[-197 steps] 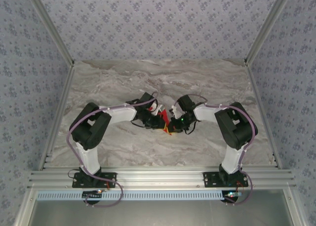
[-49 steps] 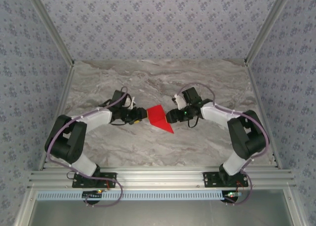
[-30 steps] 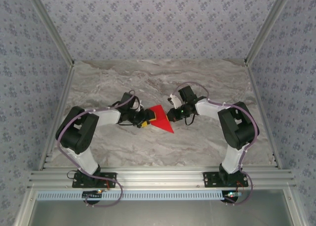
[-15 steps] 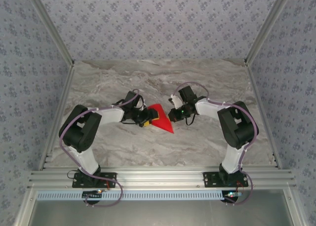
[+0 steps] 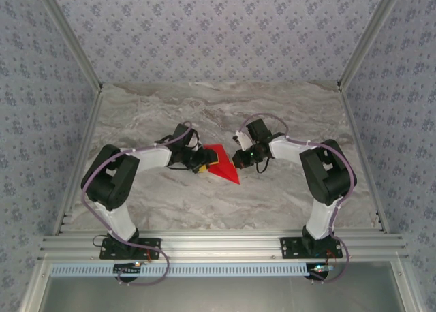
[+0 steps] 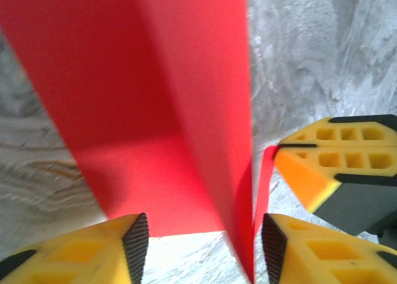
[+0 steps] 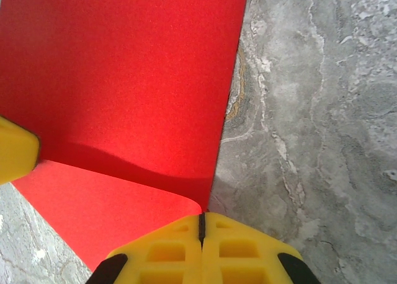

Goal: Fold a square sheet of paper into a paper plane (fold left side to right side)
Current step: Fourth fold the wing at the center of the table.

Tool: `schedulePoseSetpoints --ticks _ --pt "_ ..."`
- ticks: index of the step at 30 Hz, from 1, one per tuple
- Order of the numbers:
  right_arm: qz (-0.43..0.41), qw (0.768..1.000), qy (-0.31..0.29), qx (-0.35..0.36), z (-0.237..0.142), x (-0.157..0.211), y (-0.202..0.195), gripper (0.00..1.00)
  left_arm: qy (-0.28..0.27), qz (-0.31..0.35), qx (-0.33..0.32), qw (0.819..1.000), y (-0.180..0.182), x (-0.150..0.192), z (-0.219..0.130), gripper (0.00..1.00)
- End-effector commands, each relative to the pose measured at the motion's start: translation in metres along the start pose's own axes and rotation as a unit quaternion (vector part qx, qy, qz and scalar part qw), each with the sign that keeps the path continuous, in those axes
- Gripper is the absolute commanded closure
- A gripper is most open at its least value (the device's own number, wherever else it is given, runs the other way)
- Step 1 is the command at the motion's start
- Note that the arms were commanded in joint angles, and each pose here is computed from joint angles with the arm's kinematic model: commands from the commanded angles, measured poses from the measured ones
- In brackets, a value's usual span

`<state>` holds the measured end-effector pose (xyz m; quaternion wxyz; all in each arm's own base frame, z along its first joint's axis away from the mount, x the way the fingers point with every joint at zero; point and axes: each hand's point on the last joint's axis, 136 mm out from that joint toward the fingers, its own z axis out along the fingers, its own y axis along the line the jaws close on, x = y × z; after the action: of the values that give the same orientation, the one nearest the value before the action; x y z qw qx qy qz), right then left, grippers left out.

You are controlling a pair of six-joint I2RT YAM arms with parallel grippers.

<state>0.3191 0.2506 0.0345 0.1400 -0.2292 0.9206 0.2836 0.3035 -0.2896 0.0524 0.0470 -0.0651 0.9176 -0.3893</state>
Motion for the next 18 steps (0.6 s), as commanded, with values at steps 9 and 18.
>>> schedulePoseSetpoints --ticks 9,18 --pt "-0.07 0.99 -0.069 0.1 -0.049 -0.008 0.002 0.47 -0.005 0.02 0.049 0.999 -0.041 -0.012 0.0 0.66" --pt "-0.151 0.976 -0.092 0.124 -0.042 0.03 0.042 0.31 -0.013 0.003 0.047 0.999 -0.043 -0.014 -0.005 0.65"
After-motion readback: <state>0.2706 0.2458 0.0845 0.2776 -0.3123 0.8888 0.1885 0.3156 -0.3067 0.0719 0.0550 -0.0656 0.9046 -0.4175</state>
